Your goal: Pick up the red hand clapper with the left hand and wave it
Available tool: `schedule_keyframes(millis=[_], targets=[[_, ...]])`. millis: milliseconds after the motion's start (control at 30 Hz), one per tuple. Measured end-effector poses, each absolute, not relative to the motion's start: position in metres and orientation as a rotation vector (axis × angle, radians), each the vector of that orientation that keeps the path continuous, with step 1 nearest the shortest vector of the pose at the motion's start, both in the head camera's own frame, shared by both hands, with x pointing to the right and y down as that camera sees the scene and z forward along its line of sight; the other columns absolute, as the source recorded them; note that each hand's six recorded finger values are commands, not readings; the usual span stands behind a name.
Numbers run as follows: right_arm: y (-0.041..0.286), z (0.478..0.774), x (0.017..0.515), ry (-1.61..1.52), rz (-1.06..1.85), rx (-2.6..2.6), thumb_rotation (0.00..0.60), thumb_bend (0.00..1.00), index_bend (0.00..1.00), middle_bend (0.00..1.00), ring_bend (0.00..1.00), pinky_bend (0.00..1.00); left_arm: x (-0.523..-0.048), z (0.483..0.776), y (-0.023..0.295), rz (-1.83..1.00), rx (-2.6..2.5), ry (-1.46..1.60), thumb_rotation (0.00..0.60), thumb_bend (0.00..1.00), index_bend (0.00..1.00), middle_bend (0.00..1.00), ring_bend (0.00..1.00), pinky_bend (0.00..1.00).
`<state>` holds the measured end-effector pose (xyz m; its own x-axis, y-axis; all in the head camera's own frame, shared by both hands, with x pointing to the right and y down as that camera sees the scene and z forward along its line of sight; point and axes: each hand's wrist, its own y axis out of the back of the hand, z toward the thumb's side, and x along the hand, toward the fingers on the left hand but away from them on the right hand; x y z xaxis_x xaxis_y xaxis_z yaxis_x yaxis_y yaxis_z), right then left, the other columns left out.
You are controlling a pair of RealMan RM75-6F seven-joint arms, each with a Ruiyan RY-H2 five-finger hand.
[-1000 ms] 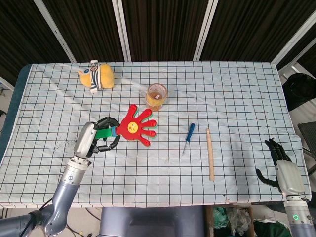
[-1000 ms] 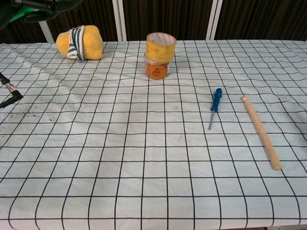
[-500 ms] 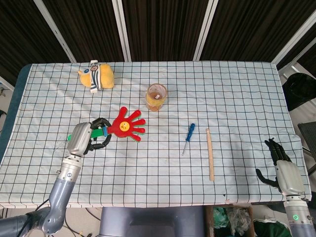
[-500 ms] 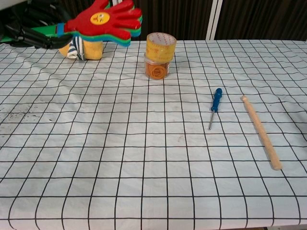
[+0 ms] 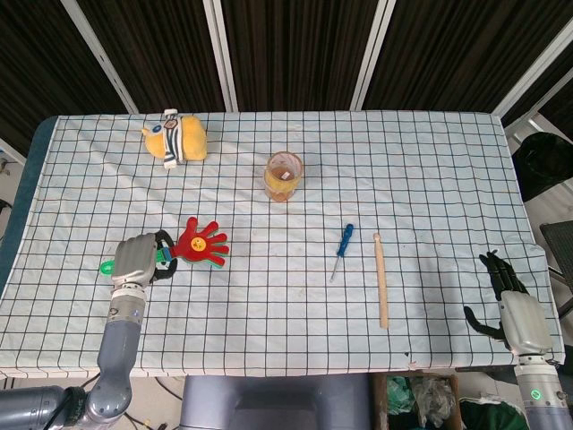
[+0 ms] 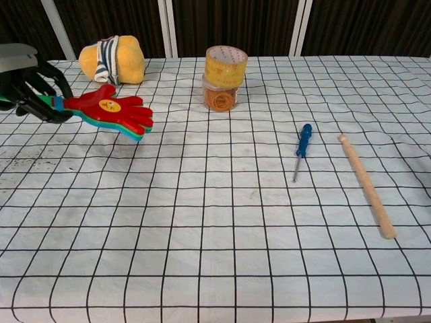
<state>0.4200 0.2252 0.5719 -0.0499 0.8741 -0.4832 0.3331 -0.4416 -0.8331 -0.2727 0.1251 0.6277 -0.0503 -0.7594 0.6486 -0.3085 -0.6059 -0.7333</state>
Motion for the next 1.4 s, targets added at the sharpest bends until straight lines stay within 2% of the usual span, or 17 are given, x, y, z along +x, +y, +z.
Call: schedule_keyframes(millis=[133,267,367,467,567,733,1000,1200,1400], targets=[[0.225,0.572,0.42,-1.278,1.508,-1.759,0.6,0.31,0.0,0.0,0.01,0.18,-0.253,0.613,0.117,-1.448,-2.047,1.314,0.6,0.67,0.61,0.8,0.77,0.98],[0.225,0.572,0.42,-1.279,1.507,-1.76,0.6,0.32,0.0,0.0,0.01,0.18,-0.234,0.585,0.106,-1.02,-2.213,1.505,0.6,0.67,0.61,0.8,0.77,0.98],[0.225,0.572,0.42,-1.279,1.507,-1.76,0.6,0.32,0.0,0.0,0.0,0.18,-0.223,0.566,0.105,-0.715,-2.296,1.537,0.6,0.66,0.61,0.8,0.77,0.98],[0.225,0.572,0.42,-1.279,1.507,-1.761,0.6,0.32,0.0,0.0,0.01,0.18,-0.22,0.562,0.11,-0.533,-2.344,1.501,0.6,0.65,0.61,0.8,0.77,0.98],[0.225,0.572,0.42,-1.281,1.509,-1.761,0.6,0.32,0.0,0.0,0.0,0.18,-0.224,0.569,0.113,-0.495,-2.353,1.454,0.6,0.64,0.61,0.8,0.77,0.98],[0.226,0.572,0.42,-1.283,1.511,-1.761,0.6,0.32,0.0,0.0,0.0,0.18,-0.234,0.582,0.114,-0.627,-2.315,1.427,0.6,0.64,0.62,0.8,0.77,0.98],[0.226,0.572,0.42,-1.286,1.514,-1.762,0.6,0.32,0.0,0.0,0.0,0.18,-0.272,0.616,0.11,-1.285,-2.006,1.272,0.6,0.59,0.61,0.8,0.77,0.98],[0.226,0.572,0.42,-1.287,1.514,-1.762,0.6,0.32,0.0,0.0,0.01,0.18,-0.29,0.632,0.122,-1.753,-1.824,1.042,0.6,0.59,0.62,0.8,0.77,0.98],[0.226,0.573,0.42,-1.285,1.516,-1.763,0.6,0.32,0.0,0.0,0.01,0.18,-0.281,0.63,0.13,-1.85,-1.876,1.02,0.6,0.58,0.62,0.8,0.77,0.98]])
